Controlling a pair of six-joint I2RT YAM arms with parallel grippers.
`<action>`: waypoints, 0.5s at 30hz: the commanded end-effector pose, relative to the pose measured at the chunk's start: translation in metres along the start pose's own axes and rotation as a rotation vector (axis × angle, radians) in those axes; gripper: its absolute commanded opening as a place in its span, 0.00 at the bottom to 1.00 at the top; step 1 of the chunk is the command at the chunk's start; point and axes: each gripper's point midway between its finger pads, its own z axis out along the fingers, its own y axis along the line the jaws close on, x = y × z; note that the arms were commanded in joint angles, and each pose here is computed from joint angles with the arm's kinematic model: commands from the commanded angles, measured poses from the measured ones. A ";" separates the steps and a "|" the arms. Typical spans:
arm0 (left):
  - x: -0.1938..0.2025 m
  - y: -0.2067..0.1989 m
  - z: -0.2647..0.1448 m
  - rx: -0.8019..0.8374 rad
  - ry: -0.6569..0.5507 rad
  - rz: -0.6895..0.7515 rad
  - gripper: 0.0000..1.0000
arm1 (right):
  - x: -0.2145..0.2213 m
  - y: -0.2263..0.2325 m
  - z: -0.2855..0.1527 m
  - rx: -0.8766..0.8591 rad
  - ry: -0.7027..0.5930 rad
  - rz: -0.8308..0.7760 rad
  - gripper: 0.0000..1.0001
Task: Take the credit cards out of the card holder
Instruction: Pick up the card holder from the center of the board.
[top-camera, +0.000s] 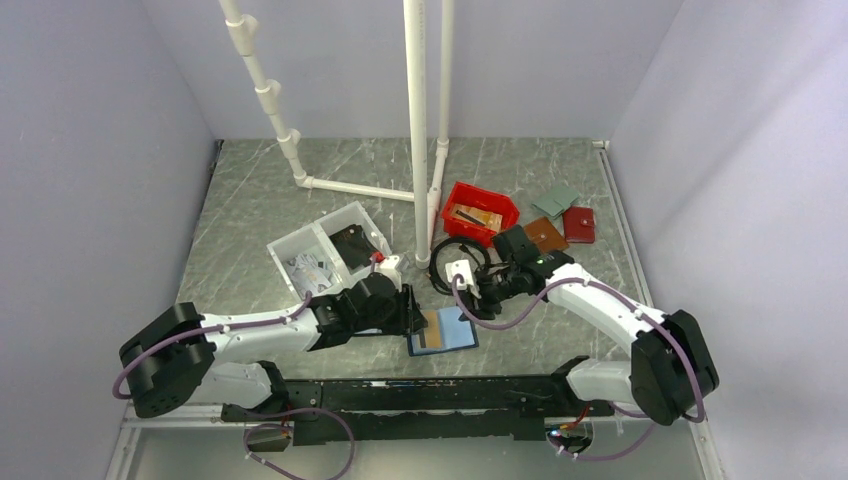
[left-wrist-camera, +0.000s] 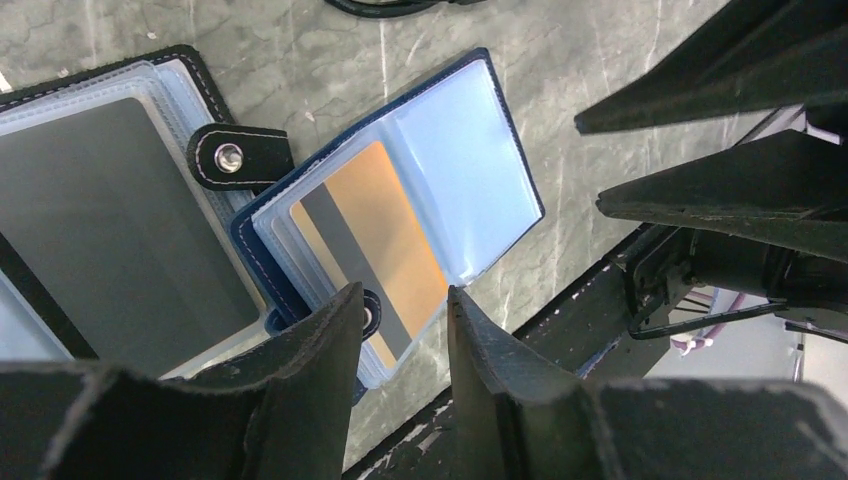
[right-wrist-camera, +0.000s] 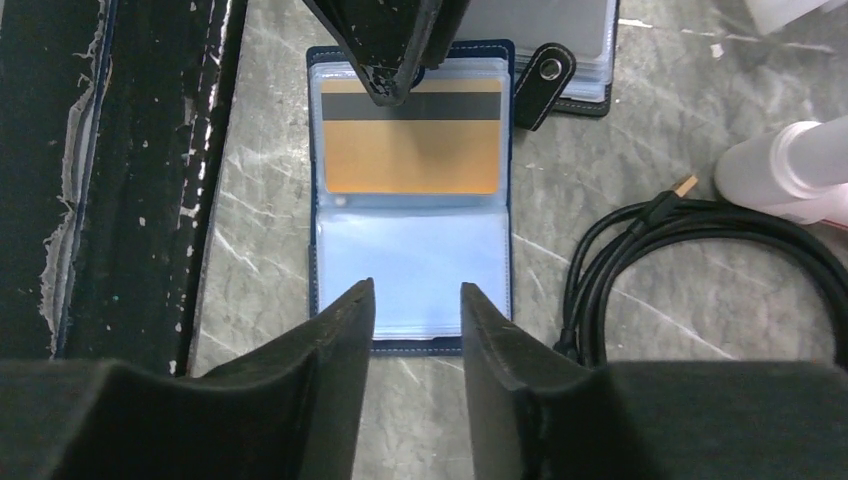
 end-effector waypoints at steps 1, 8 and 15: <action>-0.009 -0.007 0.002 -0.009 -0.019 -0.006 0.41 | 0.002 -0.007 0.010 0.017 0.029 -0.041 0.33; -0.003 -0.001 0.001 -0.017 -0.011 -0.011 0.43 | 0.008 -0.005 0.028 -0.006 0.097 -0.065 0.19; 0.001 -0.002 0.003 0.014 -0.009 -0.020 0.44 | 0.013 -0.002 0.043 -0.024 0.147 -0.081 0.15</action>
